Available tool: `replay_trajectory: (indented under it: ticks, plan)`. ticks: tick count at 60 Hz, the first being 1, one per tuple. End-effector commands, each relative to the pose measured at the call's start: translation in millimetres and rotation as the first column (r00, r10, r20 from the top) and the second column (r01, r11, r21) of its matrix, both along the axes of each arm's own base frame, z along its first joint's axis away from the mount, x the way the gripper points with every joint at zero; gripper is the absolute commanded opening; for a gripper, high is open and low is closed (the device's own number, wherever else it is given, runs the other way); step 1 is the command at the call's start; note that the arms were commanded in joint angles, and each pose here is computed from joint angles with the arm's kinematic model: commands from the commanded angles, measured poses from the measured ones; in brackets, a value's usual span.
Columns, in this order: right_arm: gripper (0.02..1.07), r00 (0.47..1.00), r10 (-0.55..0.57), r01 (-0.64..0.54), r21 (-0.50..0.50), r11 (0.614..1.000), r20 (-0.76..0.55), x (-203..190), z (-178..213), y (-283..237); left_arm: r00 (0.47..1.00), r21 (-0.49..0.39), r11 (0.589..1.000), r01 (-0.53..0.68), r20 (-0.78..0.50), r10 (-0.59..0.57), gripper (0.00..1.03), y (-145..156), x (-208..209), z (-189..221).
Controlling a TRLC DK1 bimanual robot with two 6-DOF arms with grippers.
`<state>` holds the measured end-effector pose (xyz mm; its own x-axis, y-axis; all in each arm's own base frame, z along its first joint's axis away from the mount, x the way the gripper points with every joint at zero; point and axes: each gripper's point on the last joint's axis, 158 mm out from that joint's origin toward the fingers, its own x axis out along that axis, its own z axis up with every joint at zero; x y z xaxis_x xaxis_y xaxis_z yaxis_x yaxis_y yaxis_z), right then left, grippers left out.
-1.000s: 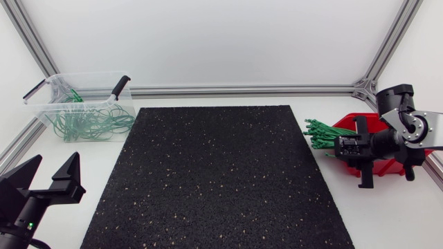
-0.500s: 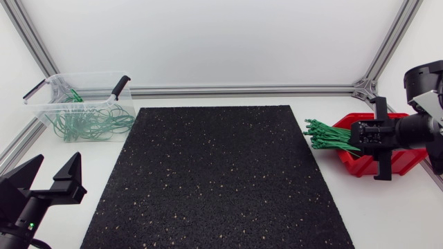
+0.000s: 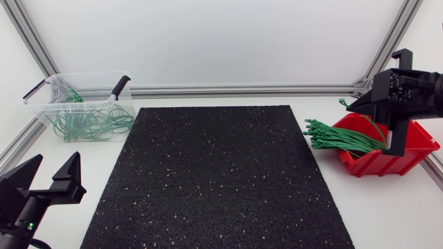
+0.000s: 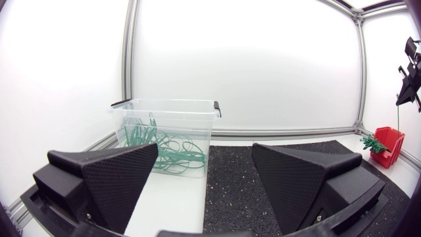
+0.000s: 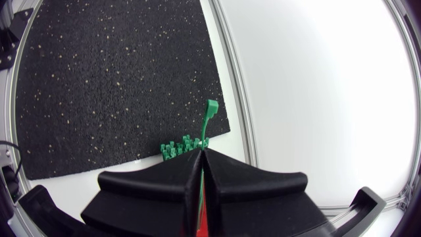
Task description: Take a green cable tie from the red box, thread the tail through the head to close it, then place it in the transparent bin on the left.
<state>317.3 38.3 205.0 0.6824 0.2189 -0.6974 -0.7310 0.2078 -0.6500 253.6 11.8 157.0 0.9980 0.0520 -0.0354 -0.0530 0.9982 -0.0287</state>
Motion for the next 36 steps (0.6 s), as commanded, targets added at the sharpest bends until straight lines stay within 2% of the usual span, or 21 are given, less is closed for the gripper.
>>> replay_trajectory:
  ticks: [1, 8, 19, 24, 28, 33, 36]
  plan:
    - [0.08, 1.000, -0.002, 0.000, 0.074, 0.997, 0.024, -7, 27, 21, 1.000, 0.001, 1.000, -0.018, -0.005, 0.018, 1.00, 4, 1, -8]
    - [0.08, 0.999, -0.001, 0.007, 0.146, 0.989, -0.036, -23, 39, 49, 1.000, 0.001, 1.000, -0.014, 0.021, 0.014, 1.00, 3, 0, 5]
    - [0.08, 0.982, 0.048, -0.011, 0.196, 0.981, -0.181, -50, 36, 97, 0.997, 0.002, 1.000, -0.028, 0.067, 0.027, 0.99, 6, -3, 27]
    - [0.08, 0.953, 0.066, 0.005, 0.233, 0.972, -0.295, -63, 28, 121, 0.996, 0.002, 0.999, -0.037, 0.081, 0.037, 0.99, 8, -5, 36]
    - [0.08, 0.907, 0.084, 0.043, 0.289, 0.956, -0.413, -75, 24, 136, 0.995, 0.000, 0.999, -0.052, 0.081, 0.052, 0.99, 12, -8, 45]
    - [0.08, 0.876, 0.107, 0.076, 0.354, 0.932, -0.470, -78, 26, 149, 0.995, 0.008, 0.998, -0.063, 0.074, 0.062, 0.98, 14, -12, 54]
    - [0.08, 0.846, 0.099, 0.122, 0.371, 0.921, -0.523, -80, 21, 155, 0.995, 0.086, 0.994, -0.065, 0.076, 0.058, 0.97, 13, -14, 59]
